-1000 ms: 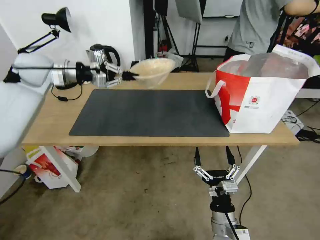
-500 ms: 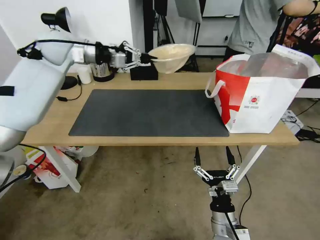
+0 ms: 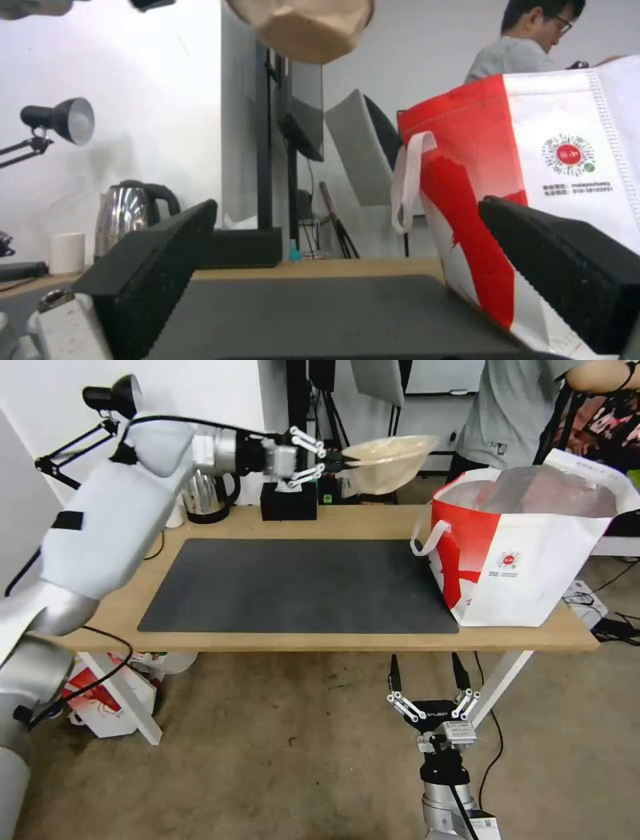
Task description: Pick up the trash from the table and place it into the takeout bag.
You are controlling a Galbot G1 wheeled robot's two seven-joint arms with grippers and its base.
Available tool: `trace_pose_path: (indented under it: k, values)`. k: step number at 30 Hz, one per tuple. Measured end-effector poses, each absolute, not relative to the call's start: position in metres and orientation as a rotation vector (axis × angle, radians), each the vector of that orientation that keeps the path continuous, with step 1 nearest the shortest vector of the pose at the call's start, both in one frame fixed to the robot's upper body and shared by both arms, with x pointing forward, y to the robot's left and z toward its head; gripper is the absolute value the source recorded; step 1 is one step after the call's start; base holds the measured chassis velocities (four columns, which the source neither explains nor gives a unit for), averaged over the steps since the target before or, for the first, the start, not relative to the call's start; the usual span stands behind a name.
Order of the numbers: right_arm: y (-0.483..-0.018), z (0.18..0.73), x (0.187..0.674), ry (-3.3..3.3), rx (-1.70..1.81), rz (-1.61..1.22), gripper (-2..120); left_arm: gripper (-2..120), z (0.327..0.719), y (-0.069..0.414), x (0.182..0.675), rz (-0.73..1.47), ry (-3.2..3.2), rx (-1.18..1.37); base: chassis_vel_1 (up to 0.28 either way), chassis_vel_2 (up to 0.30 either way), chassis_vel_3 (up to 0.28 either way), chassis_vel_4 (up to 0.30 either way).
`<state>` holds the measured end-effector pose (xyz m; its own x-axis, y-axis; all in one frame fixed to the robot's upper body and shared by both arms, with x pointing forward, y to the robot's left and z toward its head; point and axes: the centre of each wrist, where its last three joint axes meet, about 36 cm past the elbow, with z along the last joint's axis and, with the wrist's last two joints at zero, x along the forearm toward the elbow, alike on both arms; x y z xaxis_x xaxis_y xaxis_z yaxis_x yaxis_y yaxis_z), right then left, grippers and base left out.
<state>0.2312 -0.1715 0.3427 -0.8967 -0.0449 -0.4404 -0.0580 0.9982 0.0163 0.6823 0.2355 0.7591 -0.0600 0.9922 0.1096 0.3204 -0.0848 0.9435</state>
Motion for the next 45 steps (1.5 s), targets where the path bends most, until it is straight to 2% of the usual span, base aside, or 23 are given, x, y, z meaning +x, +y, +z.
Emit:
trace_pose_path:
  k: [11, 26, 45]
  values:
    - [-0.172, 0.343, 0.231, 2.685, -0.073, 0.040, 100, 0, 0.781, 0.194, 0.694, 1.171, 1.403, 1.477, 0.000, 0.000, 0.000, 0.000]
    - [-0.172, 0.343, 0.231, 2.685, -0.073, 0.040, 100, 0, 0.766, 0.124, 0.703, 1.087, 1.376, 1.524, 0.000, 0.000, 0.000, 0.000]
    - [-0.172, 0.343, 0.231, 2.685, -0.073, 0.040, 100, 0, 0.773, 0.044, 0.705, 1.052, 1.305, 1.534, 0.000, 0.000, 0.000, 0.000]
